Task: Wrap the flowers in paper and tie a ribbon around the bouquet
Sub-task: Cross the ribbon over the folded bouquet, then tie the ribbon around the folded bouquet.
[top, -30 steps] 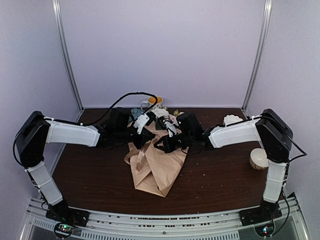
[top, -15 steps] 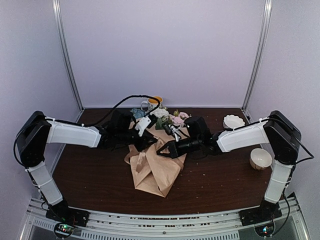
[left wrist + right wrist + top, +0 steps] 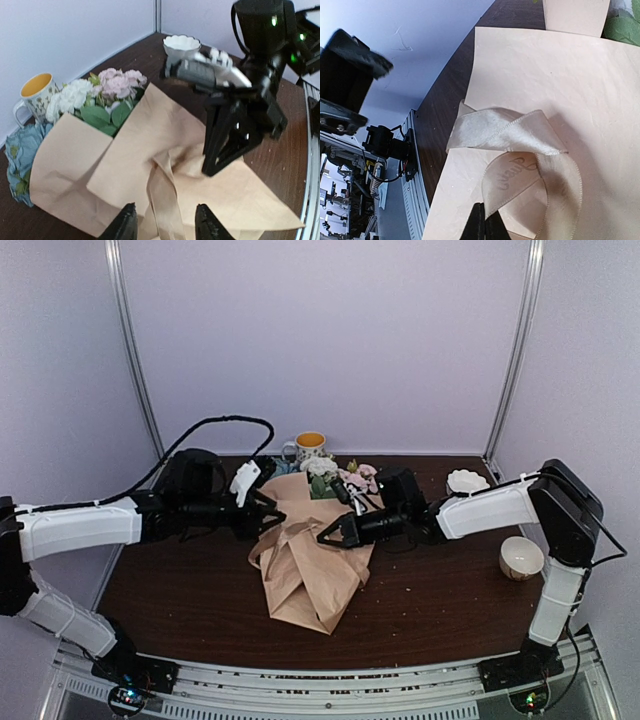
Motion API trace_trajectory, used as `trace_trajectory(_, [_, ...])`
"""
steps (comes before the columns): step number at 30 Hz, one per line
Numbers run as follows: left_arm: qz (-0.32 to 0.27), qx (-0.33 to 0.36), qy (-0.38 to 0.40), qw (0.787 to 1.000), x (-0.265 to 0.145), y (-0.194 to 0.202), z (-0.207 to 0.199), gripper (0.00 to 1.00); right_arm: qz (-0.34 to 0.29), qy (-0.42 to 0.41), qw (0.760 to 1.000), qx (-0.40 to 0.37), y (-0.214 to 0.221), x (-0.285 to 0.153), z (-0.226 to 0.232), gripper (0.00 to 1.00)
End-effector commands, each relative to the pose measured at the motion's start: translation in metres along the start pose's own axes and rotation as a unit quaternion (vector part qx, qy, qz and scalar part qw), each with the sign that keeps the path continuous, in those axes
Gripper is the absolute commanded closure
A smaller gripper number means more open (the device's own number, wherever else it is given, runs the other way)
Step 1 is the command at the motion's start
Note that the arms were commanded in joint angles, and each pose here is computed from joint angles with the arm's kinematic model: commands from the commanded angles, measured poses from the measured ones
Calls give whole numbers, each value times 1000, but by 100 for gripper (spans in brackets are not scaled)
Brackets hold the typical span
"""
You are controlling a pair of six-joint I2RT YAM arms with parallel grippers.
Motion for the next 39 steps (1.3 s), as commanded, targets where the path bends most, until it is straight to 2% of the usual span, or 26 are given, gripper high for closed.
trace_trajectory(1, [95,-56,-21,994,-17,69,-4,66,-4,-9,1000,-7,-6,5,2,100])
trace_trajectory(2, [108,-60,-25,992,-20,82,-6,68,-5,-10,1000,-7,-7,5,2,100])
trace_trajectory(4, [127,-65,-32,989,-21,98,-7,68,-2,-14,1000,-7,-8,8,1,100])
trace_trajectory(5, [135,-66,-34,988,-20,103,-6,64,-2,-14,1000,-8,-9,9,1,100])
trace_trajectory(9, [142,-58,-57,986,-9,109,2,38,-2,-15,1000,-12,-11,10,1,100])
trace_trajectory(12, [138,-44,-85,986,1,105,12,37,-1,-17,1000,-13,-11,10,1,100])
trace_trajectory(19, [134,-33,-78,987,24,100,16,37,-3,-17,1000,-19,-12,9,3,100])
trace_trajectory(21, [130,-30,-72,988,27,99,16,44,-2,-17,1000,-20,-13,9,3,100])
trace_trajectory(22, [128,-28,-67,989,28,97,14,56,0,-18,1000,-21,-13,10,4,100])
trace_trajectory(24, [119,-29,-66,990,26,92,13,93,3,-23,1000,-20,-15,9,4,100])
trace_trajectory(25, [114,-33,-74,990,23,90,15,100,2,-28,999,-21,-17,7,5,100])
trace_trajectory(31, [76,-82,-120,987,0,72,43,100,-19,-52,998,-7,-36,-12,-1,100])
trace_trajectory(39, [99,-160,-179,966,-15,91,88,100,-4,7,1000,-11,-36,-33,-29,100])
Point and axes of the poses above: each gripper's point midway between its finger pads, its own x axis out along the fingers, its own z axis along the line the jaws close on, y = z × x, the point moved 4 cm from there along -x, back along the fingers, and after that the axes turned 11 degrees about -x, right-handed, at the moved point
